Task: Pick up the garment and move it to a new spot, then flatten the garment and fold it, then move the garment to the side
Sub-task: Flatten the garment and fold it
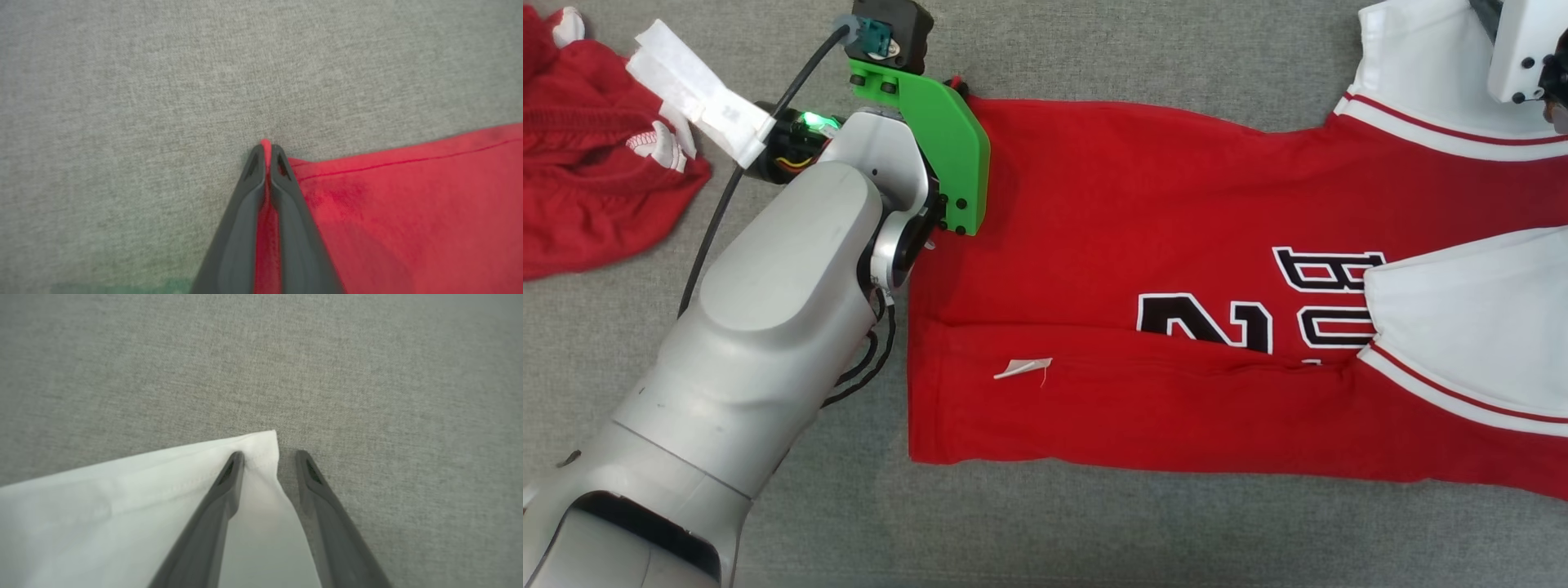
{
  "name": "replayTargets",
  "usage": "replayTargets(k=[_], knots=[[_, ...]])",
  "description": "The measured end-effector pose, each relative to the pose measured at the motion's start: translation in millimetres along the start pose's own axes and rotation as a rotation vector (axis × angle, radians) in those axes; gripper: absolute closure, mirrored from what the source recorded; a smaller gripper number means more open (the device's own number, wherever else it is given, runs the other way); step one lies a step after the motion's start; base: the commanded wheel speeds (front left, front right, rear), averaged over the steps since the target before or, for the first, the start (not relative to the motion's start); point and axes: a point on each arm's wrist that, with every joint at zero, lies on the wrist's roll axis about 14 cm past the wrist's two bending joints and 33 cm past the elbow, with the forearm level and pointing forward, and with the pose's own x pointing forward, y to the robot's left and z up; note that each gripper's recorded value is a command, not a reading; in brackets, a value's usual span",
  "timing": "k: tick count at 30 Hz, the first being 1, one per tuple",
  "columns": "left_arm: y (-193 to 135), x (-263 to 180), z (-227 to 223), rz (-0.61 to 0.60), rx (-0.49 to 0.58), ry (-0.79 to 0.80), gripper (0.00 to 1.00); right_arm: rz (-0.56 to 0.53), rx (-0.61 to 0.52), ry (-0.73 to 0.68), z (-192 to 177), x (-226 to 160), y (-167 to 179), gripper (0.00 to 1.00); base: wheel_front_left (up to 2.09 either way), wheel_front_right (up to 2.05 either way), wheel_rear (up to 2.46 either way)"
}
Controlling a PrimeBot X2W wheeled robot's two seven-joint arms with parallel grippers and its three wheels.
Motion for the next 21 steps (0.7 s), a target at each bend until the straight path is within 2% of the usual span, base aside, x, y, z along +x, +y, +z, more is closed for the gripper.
replayTargets(k=[7, 13, 21], knots=[[5, -6, 17, 0.033, -0.042, -0.132, 1.00, -0.013, 0.034, -0.195, 26, -16, -8, 1.00, 0.00, 0.00, 0.00], [10, -18, 24, 0.055, -0.078, -0.211, 1.00, -0.015, 0.035, -0.362, 47, -46, -13, 1.00, 0.00, 0.00, 0.00], [2, -39, 27, 0.033, -0.104, -0.284, 1.00, 0.016, 0.045, -0.419, 39, -85, -12, 1.00, 0.00, 0.00, 0.00]])
